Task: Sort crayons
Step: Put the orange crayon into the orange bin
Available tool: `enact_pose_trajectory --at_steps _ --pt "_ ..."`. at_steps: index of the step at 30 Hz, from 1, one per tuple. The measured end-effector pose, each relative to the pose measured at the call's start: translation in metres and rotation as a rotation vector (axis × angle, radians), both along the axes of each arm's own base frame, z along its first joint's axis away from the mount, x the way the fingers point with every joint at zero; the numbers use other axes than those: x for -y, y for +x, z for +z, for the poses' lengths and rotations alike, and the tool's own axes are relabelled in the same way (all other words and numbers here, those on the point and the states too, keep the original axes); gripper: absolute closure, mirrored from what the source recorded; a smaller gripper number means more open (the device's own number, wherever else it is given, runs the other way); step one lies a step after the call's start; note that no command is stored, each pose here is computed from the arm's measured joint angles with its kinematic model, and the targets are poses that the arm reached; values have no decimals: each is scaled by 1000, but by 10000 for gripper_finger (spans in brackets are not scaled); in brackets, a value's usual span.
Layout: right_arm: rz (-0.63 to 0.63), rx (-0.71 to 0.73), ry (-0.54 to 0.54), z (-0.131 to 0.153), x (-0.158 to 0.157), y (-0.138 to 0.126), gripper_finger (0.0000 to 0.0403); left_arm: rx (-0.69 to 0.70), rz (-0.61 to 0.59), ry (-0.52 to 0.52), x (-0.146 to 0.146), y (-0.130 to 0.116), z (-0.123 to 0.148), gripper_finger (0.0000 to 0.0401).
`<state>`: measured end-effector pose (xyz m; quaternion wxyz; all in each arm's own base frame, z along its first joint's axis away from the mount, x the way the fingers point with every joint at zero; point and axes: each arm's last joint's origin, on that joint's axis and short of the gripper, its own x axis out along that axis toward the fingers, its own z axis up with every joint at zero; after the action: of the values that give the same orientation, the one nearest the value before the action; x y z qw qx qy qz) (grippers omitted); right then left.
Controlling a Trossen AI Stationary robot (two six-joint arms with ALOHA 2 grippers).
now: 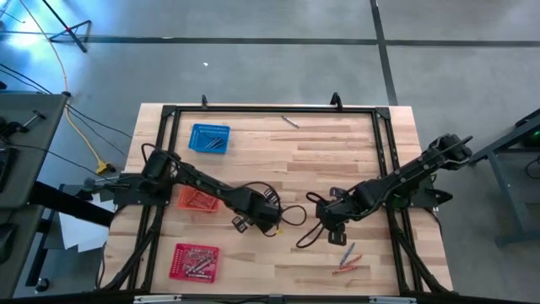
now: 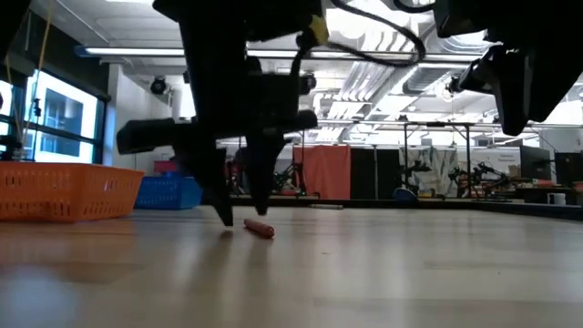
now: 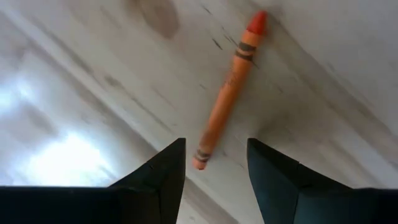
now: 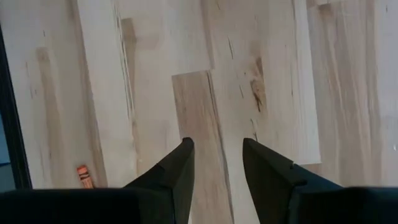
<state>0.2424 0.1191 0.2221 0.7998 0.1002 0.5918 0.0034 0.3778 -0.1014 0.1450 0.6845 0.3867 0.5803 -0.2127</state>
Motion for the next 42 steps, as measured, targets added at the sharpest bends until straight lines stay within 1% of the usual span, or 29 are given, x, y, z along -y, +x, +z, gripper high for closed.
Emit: enact_pose_trajectory --at_steps 5,7,9,12,15,17,18,20,25,30,33,35,37,39,42 --pt "18 -11 -12 0 1 -1 274 -66 -65 28 1 2 -15 243" --pt "18 -8 -11 0 0 -1 274 -98 -71 37 0 1 -21 247" --pt "18 -9 -11 0 1 -1 274 -120 -67 34 -2 1 -25 261" --pt "18 -8 -11 0 0 -1 275 -140 -44 8 -4 0 -26 298" --pt "18 -5 -10 0 0 -1 275 -133 37 -33 -6 0 -24 350" --pt "25 -1 -12 0 0 0 275 -117 122 -46 -7 2 -21 384" --pt "26 0 -11 0 0 0 275 -109 173 -58 -8 4 -19 391" --pt "28 3 -15 0 0 0 275 -90 255 -76 -8 7 -16 393" --pt "23 15 -36 0 1 0 275 -56 358 -79 -7 16 -3 399" --pt "23 16 -36 0 1 0 275 11 474 -21 -2 22 22 400" --pt "25 16 -37 0 1 0 275 20 520 -20 3 21 35 400" --pt "22 16 -36 0 1 0 275 -3 579 -10 3 14 44 401" --pt "19 13 -36 0 0 0 275 -50 647 26 2 2 52 401" --pt "25 12 -37 0 -1 -1 275 -103 709 86 -1 -11 61 401" --pt "42 14 -42 0 -1 -1 275 -141 785 180 -2 -32 81 401"
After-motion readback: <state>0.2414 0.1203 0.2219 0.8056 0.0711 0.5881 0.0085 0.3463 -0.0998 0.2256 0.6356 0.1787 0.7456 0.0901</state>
